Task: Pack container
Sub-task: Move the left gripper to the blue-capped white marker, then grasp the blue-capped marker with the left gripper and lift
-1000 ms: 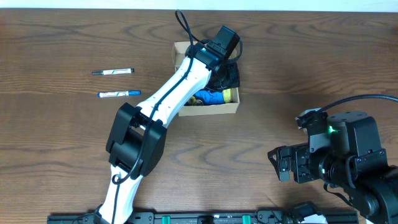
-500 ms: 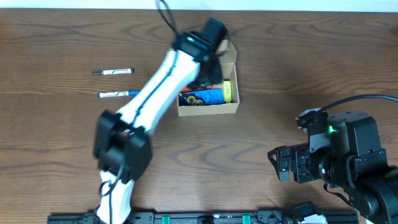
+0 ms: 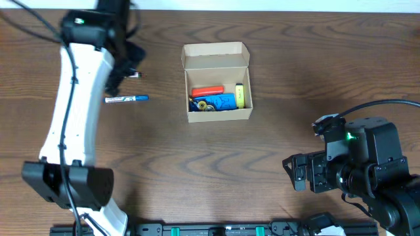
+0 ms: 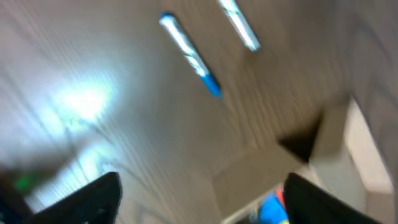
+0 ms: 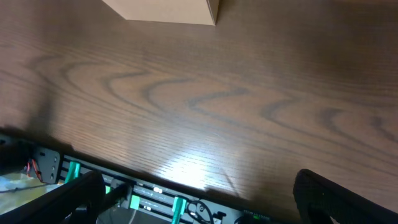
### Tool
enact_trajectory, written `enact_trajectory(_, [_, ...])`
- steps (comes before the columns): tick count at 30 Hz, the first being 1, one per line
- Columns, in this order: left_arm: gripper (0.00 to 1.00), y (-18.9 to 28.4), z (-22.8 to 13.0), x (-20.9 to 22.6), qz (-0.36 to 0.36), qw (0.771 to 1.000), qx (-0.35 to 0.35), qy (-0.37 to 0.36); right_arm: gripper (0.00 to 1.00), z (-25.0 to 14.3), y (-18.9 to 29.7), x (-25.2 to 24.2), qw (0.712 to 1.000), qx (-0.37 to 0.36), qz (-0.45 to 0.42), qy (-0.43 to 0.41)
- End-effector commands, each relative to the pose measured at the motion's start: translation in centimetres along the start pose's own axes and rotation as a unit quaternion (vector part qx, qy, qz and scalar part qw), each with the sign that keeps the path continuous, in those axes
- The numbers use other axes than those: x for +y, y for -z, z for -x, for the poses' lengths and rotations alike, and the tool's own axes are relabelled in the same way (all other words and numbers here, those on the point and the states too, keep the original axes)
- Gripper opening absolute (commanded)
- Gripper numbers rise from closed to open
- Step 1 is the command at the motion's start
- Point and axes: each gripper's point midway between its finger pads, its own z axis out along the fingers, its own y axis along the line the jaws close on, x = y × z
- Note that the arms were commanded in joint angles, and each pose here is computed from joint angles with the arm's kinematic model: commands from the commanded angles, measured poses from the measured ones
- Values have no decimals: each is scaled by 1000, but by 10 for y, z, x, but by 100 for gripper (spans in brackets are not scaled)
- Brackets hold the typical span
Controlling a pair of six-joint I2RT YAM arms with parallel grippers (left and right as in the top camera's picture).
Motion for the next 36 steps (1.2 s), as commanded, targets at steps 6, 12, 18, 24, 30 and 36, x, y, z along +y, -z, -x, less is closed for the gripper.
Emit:
enact_trajectory(6, [95, -52, 16, 30, 68, 988, 17, 139, 99, 0, 0, 0, 1000, 1, 2, -9])
enact_trajectory(12, [95, -91, 6, 21, 49, 983, 36, 172, 99, 0, 0, 0, 1000, 1, 2, -9])
enact_trajectory(18, [98, -134, -5, 22, 38, 978, 47, 201, 99, 0, 0, 0, 1000, 1, 2, -9])
enact_trajectory(24, [100, -163, -9, 24, 26, 976, 41, 214, 99, 0, 0, 0, 1000, 1, 2, -9])
enact_trajectory(30, [95, -196, -23, 25, 53, 971, 83, 218, 99, 0, 0, 0, 1000, 1, 2, -9])
enact_trajectory(36, [95, -222, -30, 30, 84, 968, 102, 213, 99, 0, 0, 0, 1000, 1, 2, -9])
